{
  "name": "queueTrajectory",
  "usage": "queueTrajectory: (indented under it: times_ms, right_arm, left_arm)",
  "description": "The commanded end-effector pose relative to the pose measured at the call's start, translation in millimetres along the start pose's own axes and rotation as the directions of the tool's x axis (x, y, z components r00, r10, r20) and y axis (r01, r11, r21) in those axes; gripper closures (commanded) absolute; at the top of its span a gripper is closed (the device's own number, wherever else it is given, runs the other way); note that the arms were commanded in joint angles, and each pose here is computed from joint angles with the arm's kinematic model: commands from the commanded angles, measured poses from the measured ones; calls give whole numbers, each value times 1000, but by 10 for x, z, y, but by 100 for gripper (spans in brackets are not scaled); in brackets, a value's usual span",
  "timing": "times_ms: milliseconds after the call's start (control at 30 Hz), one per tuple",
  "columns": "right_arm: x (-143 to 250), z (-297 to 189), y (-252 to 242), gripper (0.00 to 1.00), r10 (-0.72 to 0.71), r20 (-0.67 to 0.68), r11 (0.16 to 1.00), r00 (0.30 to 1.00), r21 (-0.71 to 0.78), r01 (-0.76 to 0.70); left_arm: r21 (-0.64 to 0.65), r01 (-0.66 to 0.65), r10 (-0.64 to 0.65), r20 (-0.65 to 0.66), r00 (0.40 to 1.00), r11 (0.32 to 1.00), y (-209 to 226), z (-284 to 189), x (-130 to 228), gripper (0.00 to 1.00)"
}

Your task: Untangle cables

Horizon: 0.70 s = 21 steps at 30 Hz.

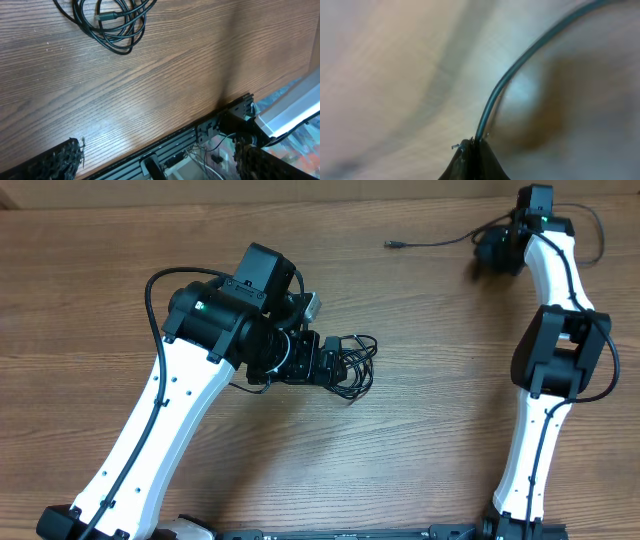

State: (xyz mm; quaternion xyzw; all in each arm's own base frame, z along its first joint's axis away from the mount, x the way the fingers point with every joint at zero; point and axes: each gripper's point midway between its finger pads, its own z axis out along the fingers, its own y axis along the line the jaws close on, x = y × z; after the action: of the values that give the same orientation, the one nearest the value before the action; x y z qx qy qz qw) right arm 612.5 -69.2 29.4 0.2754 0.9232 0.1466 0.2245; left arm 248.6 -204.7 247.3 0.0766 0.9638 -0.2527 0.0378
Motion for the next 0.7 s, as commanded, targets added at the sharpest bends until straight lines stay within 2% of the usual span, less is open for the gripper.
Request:
queueTrajectory:
  times_ms: [0,100,133,233,467,667]
  right_arm:
    - [-537,-601,777,96,156,53,921,986,-370,-126]
    - [-822,-978,1086,96,215,82,844,973,-518,-143]
    - [-865,-1034,1119,87,226,91,836,970,-529,-145]
    - [-874,-1075,1137,0,232,89,834,969,-531,-151]
    - [-509,-846,753,0,136,27,932,990,-342,-119]
    - [-245,-938,439,0,141,-71,964,987,-218,-154]
  left_arm:
    - [3,-15,15,19,1000,1000,-43,-46,-23,0]
    - [4,-17,17,22,1000,1000,-47,-46,-32,0]
    - [4,-17,17,22,1000,1000,-46,-45,-31,0]
    - [3,-16,16,19,1000,1000,-43,-46,-23,0]
    - [2,-13,13,12,1000,1000,-40,-46,-8,0]
    - [2,-17,16,13,1000,1000,-40,-46,-8,0]
